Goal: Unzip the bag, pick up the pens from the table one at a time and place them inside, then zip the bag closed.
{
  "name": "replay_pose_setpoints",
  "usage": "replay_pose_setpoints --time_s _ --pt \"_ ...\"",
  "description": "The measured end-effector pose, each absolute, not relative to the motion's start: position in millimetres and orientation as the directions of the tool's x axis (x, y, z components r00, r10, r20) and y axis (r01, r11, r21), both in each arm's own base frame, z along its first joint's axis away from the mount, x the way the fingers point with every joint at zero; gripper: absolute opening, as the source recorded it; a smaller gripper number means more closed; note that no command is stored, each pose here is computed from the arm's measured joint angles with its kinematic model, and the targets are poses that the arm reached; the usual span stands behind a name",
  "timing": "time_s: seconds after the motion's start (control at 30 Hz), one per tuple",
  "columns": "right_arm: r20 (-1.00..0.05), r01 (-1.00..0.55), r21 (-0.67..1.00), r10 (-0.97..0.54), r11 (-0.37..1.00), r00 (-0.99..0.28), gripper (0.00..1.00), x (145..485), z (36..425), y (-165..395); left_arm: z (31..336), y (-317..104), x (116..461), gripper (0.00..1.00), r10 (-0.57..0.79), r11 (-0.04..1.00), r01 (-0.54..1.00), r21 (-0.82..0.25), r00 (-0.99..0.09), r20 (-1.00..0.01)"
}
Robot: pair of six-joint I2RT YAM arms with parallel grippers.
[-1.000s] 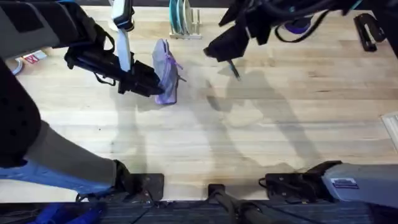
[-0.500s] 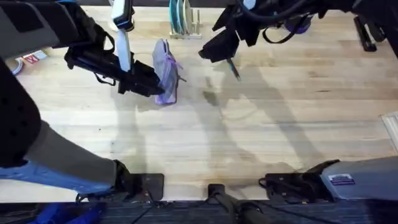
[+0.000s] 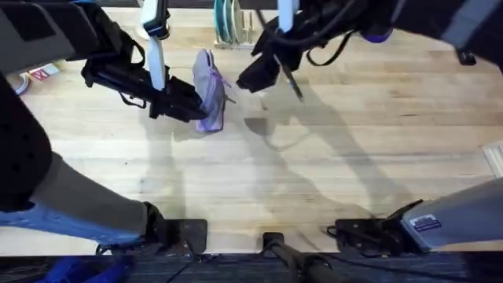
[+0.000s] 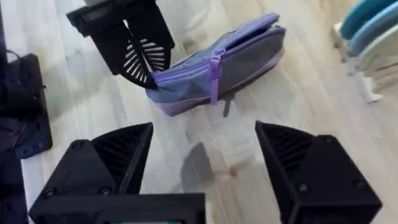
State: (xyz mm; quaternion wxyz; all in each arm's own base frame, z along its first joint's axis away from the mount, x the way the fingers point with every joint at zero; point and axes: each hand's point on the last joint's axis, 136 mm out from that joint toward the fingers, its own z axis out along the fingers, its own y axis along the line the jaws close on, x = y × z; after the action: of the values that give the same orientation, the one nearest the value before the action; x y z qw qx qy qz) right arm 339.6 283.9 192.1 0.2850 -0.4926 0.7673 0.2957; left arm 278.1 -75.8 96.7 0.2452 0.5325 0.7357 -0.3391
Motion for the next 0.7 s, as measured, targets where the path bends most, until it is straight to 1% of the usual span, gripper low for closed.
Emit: replay_pose_setpoints --time_s 0.23,0.5,0.7 --pt "-0.721 -0.93 0.185 -0.599 0.318 -0.348 0.996 349 163 303 97 -76 278 0.043 0.617 0.203 0.95 -0.238 -0.313 -0.722" --pt "-0.739 -0.92 0.191 -0.567 0.341 -0.364 0.996 366 152 313 97 -76 278 0.042 0.617 0.203 0.95 -0.238 -0.313 -0.722" --pt "-0.736 -0.914 0.206 -0.56 0.349 -0.38 0.996 369 144 318 97 -76 278 0.043 0.617 0.203 0.95 -0.238 -0.313 -0.722"
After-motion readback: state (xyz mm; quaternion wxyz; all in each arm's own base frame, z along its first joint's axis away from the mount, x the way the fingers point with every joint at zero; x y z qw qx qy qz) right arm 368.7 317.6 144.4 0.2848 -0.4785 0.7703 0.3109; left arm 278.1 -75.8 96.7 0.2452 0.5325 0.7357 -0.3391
